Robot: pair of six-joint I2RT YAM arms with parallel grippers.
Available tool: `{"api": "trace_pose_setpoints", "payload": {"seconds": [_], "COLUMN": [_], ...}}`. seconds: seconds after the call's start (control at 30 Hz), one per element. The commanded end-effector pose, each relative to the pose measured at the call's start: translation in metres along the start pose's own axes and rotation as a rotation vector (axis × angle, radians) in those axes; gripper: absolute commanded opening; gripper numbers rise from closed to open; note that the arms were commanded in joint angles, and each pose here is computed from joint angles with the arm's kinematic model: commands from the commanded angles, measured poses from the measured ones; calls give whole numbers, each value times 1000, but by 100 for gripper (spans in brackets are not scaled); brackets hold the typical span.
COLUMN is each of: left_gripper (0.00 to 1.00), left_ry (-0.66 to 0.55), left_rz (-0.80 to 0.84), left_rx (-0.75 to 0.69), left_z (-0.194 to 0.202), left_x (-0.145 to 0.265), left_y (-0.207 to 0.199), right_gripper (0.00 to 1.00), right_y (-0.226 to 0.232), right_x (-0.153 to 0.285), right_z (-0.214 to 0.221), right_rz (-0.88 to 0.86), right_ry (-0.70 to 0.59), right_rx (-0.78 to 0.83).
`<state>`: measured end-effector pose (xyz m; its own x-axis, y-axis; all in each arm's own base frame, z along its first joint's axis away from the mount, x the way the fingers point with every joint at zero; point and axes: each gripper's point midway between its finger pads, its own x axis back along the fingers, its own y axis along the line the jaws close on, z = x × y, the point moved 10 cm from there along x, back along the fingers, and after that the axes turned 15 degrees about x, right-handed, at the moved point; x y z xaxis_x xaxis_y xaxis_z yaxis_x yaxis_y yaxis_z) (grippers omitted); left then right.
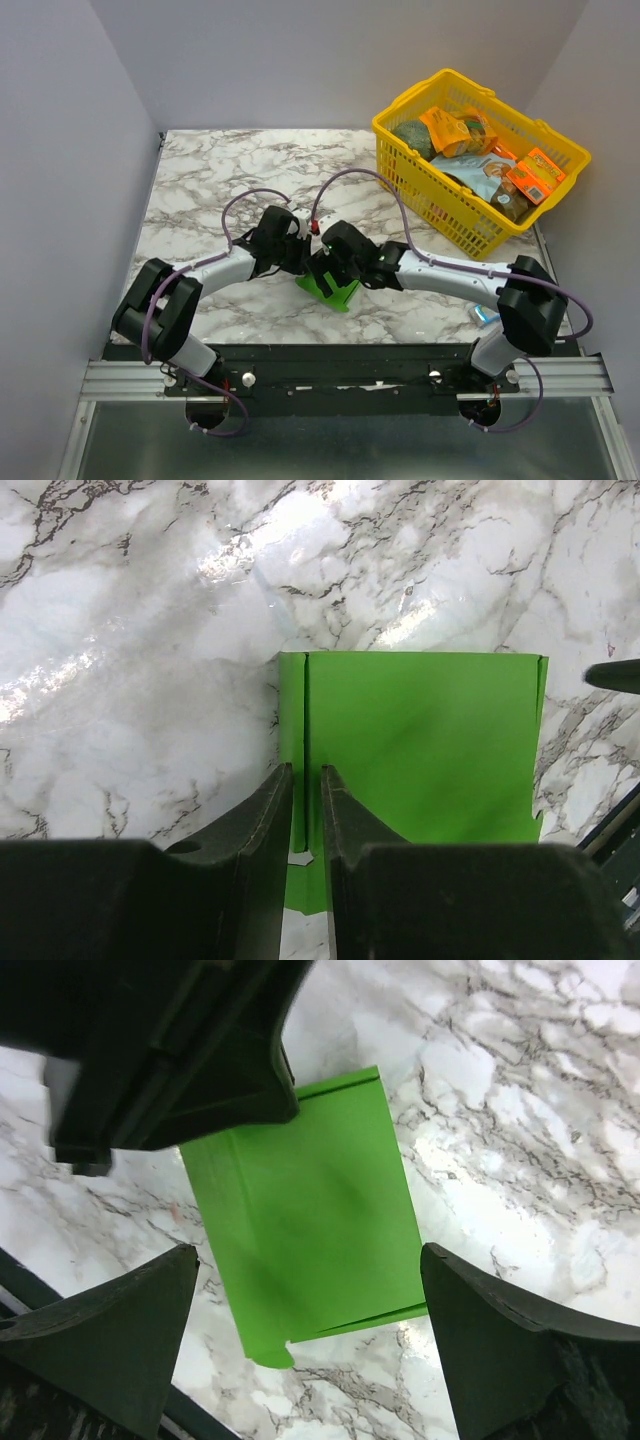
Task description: Fold the paper box
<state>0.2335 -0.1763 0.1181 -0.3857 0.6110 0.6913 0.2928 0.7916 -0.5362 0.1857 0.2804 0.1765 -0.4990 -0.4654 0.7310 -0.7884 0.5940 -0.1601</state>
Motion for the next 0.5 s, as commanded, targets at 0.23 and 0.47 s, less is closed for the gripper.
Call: {"api": "trace_pose_setpoints", "payload": {"seconds": [0.23,0.47], "left_gripper": [24,24], "left_ry": [-33,-36], "left_rz": [-36,-31], "left_rx": [-36,-36], "left_z": [-6,-7], "left_x": [7,8], "left_y": [5,5], "right_gripper": [100,100], "right_y": [-5,-5], "right_x": [-32,-48], "right_z": [22,30], "right_rz": [7,19], "right_ry": [2,49], "right_rx": [35,61]}}
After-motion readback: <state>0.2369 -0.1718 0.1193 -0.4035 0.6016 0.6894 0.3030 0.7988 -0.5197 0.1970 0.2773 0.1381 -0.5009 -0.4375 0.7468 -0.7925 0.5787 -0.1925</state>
